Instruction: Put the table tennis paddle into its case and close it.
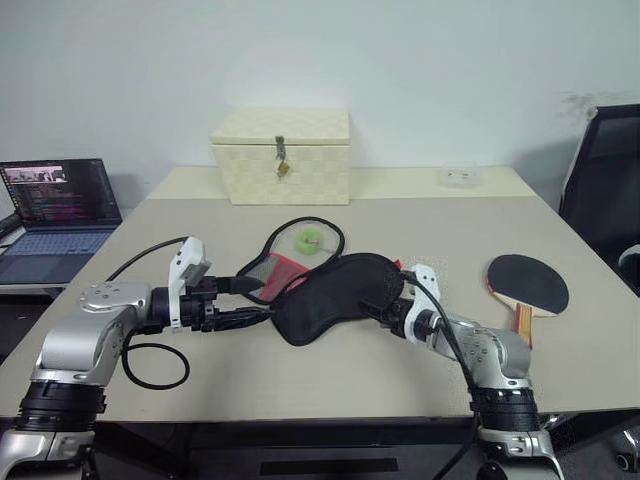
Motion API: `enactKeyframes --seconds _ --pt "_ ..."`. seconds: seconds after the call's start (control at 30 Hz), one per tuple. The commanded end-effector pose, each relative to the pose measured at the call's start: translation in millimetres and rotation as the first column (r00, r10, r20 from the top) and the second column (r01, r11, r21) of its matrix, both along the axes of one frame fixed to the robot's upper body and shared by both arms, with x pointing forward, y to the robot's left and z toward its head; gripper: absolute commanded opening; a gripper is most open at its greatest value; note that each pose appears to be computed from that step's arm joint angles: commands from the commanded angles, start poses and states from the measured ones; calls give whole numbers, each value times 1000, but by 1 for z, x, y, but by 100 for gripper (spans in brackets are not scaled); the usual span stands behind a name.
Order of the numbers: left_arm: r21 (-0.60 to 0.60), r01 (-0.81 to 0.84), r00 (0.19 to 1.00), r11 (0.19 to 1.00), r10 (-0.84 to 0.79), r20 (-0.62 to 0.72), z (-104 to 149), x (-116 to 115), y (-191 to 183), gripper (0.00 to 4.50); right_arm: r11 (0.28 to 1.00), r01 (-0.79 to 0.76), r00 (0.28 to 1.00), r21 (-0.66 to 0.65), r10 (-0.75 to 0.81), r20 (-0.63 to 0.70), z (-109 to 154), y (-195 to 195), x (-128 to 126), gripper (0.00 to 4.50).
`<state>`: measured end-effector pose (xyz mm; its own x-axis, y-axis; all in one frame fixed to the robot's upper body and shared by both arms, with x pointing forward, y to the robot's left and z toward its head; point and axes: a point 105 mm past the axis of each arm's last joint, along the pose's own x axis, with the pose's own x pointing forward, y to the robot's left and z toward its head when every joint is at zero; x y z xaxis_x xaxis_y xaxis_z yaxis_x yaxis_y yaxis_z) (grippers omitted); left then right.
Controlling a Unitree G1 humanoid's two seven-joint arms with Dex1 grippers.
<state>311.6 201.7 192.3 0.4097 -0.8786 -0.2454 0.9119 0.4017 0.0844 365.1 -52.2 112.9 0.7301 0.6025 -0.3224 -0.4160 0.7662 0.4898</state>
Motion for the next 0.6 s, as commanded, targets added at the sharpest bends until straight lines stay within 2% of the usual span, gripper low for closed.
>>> enactKeyframes --seconds 0.03,0.13,0.23,0.43,0.57,0.6 --pt "4 18 998 1000 -19 53 15 -5 -3 371 997 -58 998 53 57 20 14 21 -3 447" --pt "-3 31 998 1000 -31 59 16 -7 -6 371 994 -72 997 85 71 10 17 26 -6 447" --pt "-11 47 997 999 -46 63 18 -9 -10 371 991 -75 997 112 76 -7 17 32 -8 356" --pt "-12 51 997 999 -50 60 16 -12 -12 371 991 -73 997 109 76 -23 18 26 -2 147" --pt "-18 51 997 999 -50 56 14 -15 -14 371 989 -148 989 -10 148 -28 18 -3 2 2" --pt "-18 51 997 999 -50 55 13 -16 -15 371 987 -155 988 -34 154 -31 19 -10 4 2"
